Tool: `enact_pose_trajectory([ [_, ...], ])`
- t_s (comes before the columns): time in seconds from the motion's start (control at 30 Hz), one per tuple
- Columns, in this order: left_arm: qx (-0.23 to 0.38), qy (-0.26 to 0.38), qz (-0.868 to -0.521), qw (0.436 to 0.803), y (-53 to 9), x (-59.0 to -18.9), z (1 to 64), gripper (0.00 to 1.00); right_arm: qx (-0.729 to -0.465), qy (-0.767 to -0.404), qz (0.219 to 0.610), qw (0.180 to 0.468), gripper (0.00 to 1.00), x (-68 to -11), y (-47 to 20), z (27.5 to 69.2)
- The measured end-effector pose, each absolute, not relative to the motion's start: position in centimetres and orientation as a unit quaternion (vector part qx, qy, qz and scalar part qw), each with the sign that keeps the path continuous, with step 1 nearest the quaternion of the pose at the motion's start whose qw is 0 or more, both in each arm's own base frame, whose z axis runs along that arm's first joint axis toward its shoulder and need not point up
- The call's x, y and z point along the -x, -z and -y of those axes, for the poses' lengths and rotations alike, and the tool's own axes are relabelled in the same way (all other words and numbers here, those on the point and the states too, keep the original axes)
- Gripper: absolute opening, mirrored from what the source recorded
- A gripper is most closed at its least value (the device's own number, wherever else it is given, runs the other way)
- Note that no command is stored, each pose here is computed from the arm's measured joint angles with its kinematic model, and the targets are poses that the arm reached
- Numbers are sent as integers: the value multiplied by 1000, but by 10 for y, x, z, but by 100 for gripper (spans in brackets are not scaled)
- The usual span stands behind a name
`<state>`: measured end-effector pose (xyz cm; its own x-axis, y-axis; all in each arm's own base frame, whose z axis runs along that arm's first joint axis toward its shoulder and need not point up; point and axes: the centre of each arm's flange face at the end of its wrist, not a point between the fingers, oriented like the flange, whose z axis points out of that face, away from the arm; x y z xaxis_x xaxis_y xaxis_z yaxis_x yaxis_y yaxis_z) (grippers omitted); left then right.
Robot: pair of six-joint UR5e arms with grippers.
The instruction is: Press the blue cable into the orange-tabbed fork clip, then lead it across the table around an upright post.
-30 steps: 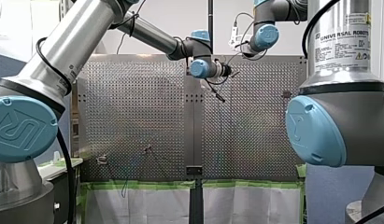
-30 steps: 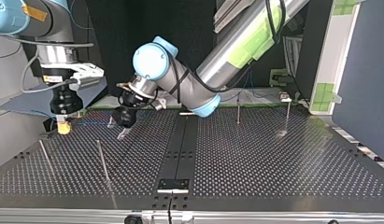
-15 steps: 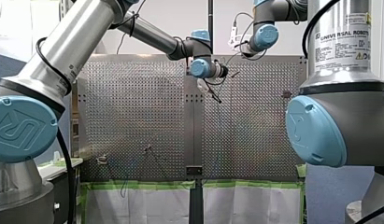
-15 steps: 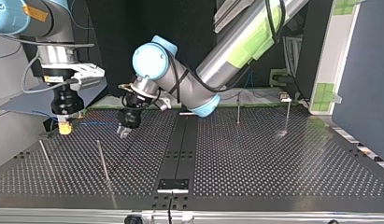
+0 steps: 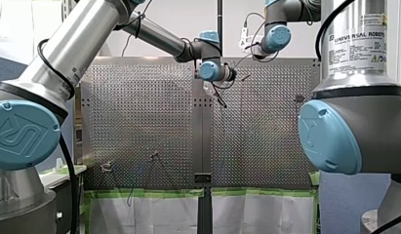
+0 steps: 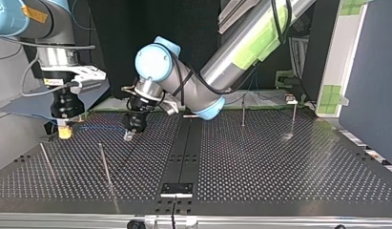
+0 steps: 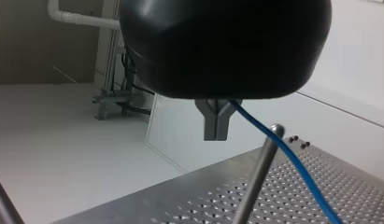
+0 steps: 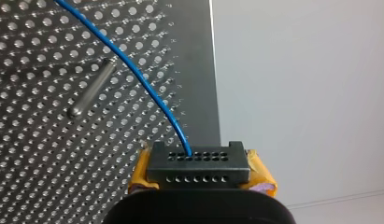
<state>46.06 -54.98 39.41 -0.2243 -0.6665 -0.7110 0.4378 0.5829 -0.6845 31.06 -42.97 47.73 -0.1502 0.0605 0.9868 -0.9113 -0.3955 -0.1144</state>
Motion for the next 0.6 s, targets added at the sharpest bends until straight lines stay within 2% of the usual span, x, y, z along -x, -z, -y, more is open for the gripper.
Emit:
enact_pose_trajectory([
  [0.4,96,471,-594,645,-433,-476,552,0,-531,-639,409,378,0,-312,-470,454],
  [0.6,98,496,-572,646,-457,-484,552,0,-518,-648,409,380,0,-311,-483,464],
])
